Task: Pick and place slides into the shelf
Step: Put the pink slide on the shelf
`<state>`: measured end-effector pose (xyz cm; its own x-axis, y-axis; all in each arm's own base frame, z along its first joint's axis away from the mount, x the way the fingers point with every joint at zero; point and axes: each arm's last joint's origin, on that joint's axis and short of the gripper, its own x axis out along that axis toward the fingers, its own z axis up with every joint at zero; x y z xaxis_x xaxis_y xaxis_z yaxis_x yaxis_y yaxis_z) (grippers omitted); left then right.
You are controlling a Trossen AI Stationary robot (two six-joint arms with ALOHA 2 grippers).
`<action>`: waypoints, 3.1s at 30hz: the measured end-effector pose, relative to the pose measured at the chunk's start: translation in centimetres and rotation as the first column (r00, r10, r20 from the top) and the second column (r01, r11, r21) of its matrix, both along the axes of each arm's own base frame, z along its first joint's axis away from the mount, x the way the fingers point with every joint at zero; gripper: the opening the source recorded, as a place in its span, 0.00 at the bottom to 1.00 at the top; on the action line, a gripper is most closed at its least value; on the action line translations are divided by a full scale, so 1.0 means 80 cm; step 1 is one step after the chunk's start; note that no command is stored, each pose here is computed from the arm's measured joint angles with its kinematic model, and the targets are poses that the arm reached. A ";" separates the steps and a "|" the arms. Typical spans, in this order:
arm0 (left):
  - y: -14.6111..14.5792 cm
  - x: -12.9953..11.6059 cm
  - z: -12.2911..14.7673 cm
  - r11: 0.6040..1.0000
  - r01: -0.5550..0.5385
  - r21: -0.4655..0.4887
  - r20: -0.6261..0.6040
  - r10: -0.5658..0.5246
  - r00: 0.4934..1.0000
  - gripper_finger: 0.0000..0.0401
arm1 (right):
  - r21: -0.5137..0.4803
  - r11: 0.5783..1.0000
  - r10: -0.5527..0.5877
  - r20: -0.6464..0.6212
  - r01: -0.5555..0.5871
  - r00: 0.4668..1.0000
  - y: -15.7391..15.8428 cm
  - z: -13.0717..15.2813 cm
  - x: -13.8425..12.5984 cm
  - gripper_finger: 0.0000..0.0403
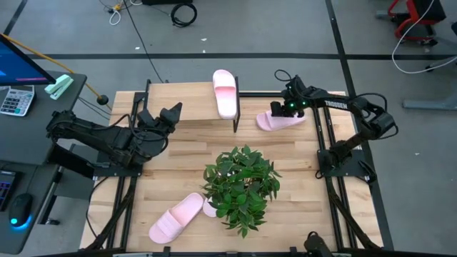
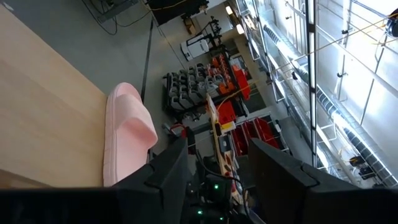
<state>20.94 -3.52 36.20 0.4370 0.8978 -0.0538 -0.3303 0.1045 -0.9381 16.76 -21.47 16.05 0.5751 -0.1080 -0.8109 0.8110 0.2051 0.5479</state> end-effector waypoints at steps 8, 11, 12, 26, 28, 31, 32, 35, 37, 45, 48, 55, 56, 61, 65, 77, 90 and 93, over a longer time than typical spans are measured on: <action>0.000 0.000 0.000 1.000 0.001 0.000 0.000 -0.001 1.000 0.43 | -0.031 0.999 -0.004 0.044 0.006 0.999 -0.002 0.003 0.009 0.05; -0.001 0.000 0.000 1.000 0.005 0.000 0.000 -0.005 1.000 0.43 | -0.114 0.990 -0.073 0.104 0.085 0.992 -0.005 0.031 0.000 0.03; -0.001 0.000 0.000 1.000 0.005 0.000 0.000 -0.005 1.000 0.43 | -0.146 0.983 -0.091 0.130 0.110 0.987 -0.005 0.043 -0.005 0.02; -0.001 -0.001 0.000 0.999 -0.002 0.042 -0.077 0.005 0.997 0.44 | -0.249 0.768 -0.143 0.831 0.590 0.538 0.054 0.234 -0.063 0.02; 0.000 -0.001 0.000 0.998 -0.030 0.060 -0.092 0.035 0.995 0.44 | -0.215 0.751 -0.128 0.880 0.624 0.458 0.068 0.248 -0.063 0.02; -0.001 0.000 0.001 0.993 -0.070 0.093 -0.121 0.081 0.989 0.44 | -0.171 0.732 -0.091 0.935 0.659 0.344 0.089 0.265 -0.058 0.02; -0.001 0.002 0.001 0.991 -0.083 0.104 -0.131 0.096 0.987 0.45 | -0.156 0.729 -0.079 0.948 0.666 0.309 0.095 0.270 -0.055 0.02; -0.003 0.009 0.001 0.984 -0.117 0.135 -0.165 0.139 0.976 0.44 | -0.119 0.727 -0.039 0.976 0.676 0.213 0.110 0.280 -0.044 0.02; -0.003 0.015 0.000 0.981 -0.127 0.147 -0.187 0.153 0.970 0.43 | -0.074 0.728 -0.045 0.987 0.682 0.156 0.119 0.283 -0.035 0.02; 0.002 0.034 -0.001 0.985 -0.011 0.175 -0.309 0.065 0.949 0.43 | -0.043 0.736 -0.045 0.993 0.676 0.112 0.145 0.278 0.011 0.02; 0.007 0.040 0.015 0.954 0.193 0.228 -0.386 -0.094 0.918 0.43 | -0.043 0.719 -0.076 0.987 0.694 0.140 0.149 0.270 0.027 0.02; 0.034 0.038 0.078 0.633 0.406 0.659 -0.355 -0.214 0.910 0.43 | -0.059 0.684 -0.102 0.979 0.727 0.175 0.151 0.273 0.057 0.02; 0.043 0.036 0.079 0.615 0.413 0.672 -0.356 -0.221 0.908 0.43 | -0.066 0.681 -0.090 0.981 0.729 0.173 0.151 0.281 0.062 0.02; 0.086 0.040 0.074 0.536 0.503 0.678 -0.379 -0.332 0.864 0.43 | -0.183 0.649 0.041 0.977 0.738 0.207 0.159 0.338 0.093 0.02; 0.112 0.040 0.073 0.538 0.482 0.692 -0.379 -0.298 0.876 0.43 | -0.251 0.632 0.108 0.966 0.733 0.237 0.167 0.380 0.120 0.02; 0.122 0.029 0.087 0.414 0.401 0.817 -0.374 -0.148 0.916 0.43 | -0.362 0.667 0.121 0.915 0.651 0.384 0.179 0.403 0.194 0.02; 0.127 0.038 0.078 0.448 0.429 0.785 -0.429 -0.106 0.897 0.50 | -0.325 0.722 0.077 0.915 0.611 0.395 0.173 0.371 0.228 0.02; 0.130 0.044 0.072 0.468 0.442 0.766 -0.453 -0.096 0.886 0.54 | -0.330 0.717 0.082 0.915 0.614 0.395 0.174 0.374 0.225 0.02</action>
<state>24.46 6.91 41.94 0.7765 0.4254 0.4648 -0.3767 0.9048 -0.1988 34.78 -7.58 45.93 0.7149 -0.5917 0.3726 0.0724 0.5927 0.8022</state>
